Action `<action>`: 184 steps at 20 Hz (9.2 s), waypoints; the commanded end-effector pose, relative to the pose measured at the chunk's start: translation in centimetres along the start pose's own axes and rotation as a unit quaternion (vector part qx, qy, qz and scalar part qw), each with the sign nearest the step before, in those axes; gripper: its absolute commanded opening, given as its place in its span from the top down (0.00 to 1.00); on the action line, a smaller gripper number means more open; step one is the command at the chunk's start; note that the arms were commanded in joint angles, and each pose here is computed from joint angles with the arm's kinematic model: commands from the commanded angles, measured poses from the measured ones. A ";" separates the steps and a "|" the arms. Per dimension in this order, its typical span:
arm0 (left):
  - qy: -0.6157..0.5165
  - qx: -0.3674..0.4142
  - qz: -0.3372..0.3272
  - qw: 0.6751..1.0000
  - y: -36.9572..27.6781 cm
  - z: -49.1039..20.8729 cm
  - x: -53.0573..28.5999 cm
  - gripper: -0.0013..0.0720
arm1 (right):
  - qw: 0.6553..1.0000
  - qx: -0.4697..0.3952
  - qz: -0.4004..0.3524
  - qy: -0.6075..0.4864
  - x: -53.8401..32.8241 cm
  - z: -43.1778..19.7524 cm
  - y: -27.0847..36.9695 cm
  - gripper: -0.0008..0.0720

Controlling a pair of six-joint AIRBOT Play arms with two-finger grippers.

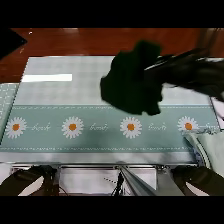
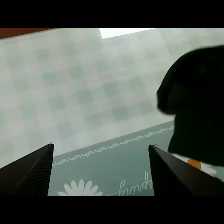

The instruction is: Fold the shirts.

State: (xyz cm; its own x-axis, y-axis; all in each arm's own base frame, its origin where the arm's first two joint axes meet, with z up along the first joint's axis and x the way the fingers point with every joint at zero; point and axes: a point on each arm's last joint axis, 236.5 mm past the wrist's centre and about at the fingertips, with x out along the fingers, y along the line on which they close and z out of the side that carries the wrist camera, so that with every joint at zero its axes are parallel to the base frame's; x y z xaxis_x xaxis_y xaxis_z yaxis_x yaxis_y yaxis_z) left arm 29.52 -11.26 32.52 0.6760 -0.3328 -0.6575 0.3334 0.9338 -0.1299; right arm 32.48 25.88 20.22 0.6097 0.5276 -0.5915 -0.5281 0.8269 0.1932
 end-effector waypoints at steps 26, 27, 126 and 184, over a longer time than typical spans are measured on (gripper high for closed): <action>0.305 -0.203 -0.163 0.916 -5.7 -37.5 15.5 0.01 | 0.921 0.167 -0.310 0.164 -7.6 -9.4 -25.4 0.24; 0.298 -0.214 -0.171 0.915 -6.0 -37.7 16.1 0.01 | 0.926 0.188 -0.287 0.158 -7.2 -9.7 -25.3 0.24; 0.228 -0.119 -0.175 0.950 8.9 -8.8 24.9 0.95 | 0.929 0.269 -0.034 0.251 3.2 -6.7 -27.0 0.95; 0.086 -0.252 -0.344 0.900 -10.5 -12.3 21.0 0.96 | 0.958 0.219 -0.078 0.167 2.3 -3.0 -29.5 0.95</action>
State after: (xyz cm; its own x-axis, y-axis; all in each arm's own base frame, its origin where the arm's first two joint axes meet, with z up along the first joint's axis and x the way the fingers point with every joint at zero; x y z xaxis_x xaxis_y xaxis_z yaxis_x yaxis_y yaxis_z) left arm 32.08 -26.42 0.78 0.2221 -0.8216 -0.5250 0.0122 0.5407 -0.8411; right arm 47.22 2.56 7.20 0.2900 0.3803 -0.8782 -0.0828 0.9242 0.3729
